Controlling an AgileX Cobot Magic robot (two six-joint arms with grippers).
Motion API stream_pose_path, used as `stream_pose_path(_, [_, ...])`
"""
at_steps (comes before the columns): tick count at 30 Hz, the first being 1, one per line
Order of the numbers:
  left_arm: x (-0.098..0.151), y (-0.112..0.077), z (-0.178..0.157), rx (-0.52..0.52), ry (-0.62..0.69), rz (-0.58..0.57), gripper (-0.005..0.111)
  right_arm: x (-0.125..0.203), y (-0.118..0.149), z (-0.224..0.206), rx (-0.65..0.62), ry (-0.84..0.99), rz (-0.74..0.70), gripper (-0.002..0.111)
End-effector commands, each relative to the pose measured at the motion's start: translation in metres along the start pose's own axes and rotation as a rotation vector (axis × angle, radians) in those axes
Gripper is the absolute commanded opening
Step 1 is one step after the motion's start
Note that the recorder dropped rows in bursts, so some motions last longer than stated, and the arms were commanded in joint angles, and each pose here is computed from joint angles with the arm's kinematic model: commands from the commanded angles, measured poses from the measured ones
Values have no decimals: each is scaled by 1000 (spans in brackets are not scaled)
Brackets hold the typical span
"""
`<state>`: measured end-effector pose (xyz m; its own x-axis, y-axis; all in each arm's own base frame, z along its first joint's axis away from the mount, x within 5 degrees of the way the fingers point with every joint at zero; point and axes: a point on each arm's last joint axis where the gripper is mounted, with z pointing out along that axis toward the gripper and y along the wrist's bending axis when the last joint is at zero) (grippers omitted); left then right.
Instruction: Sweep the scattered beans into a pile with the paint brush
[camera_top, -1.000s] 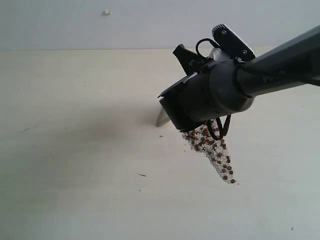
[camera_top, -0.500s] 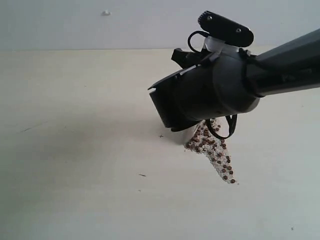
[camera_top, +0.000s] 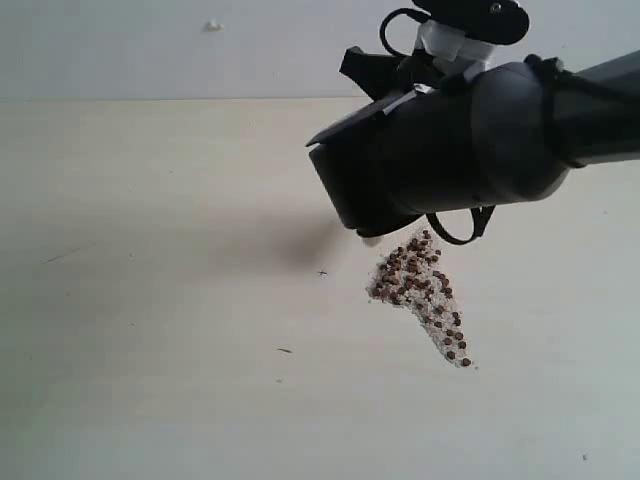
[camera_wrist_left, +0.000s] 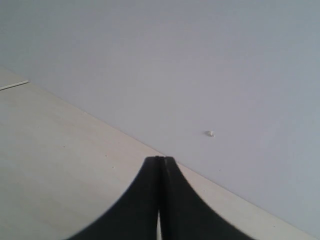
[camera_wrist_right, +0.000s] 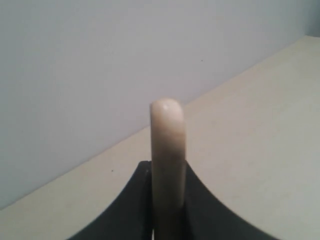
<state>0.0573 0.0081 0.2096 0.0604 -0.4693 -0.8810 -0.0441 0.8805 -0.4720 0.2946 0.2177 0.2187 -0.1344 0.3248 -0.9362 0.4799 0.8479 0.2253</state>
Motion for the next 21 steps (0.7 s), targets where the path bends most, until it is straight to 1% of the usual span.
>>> stream_pose_path(1, [0,1,0,-1,-5,8,0,-20,2,-6,-48,-59,-69,0])
stream_pose_path(3, [0,1,0,-1,-5,8,0,-28,4,-9,-71,-87,-137,0])
stream_pose_path(6, [0,1,0,-1,-5,8,0,-42,6,-13,-105,-150,-312,0])
stream_pose_path(7, [0,1,0,-1,-5,8,0,-46,6,-15,-107,-165,-389,0])
stream_pose_path(9, [0,1,0,-1,-5,8,0,-53,5,-15,-97,-181,-480,0])
stream_pose_path(14, [0,1,0,-1,-5,8,0,-64,2,-7,-181,-84,-674,0])
stream_pose_path(18, [0,1,0,-1,-5,8,0,-69,-4,3,-202,-31,-807,0])
stream_pose_path(21, [0,1,0,-1,-5,8,0,-73,-8,9,-247,14,-910,0])
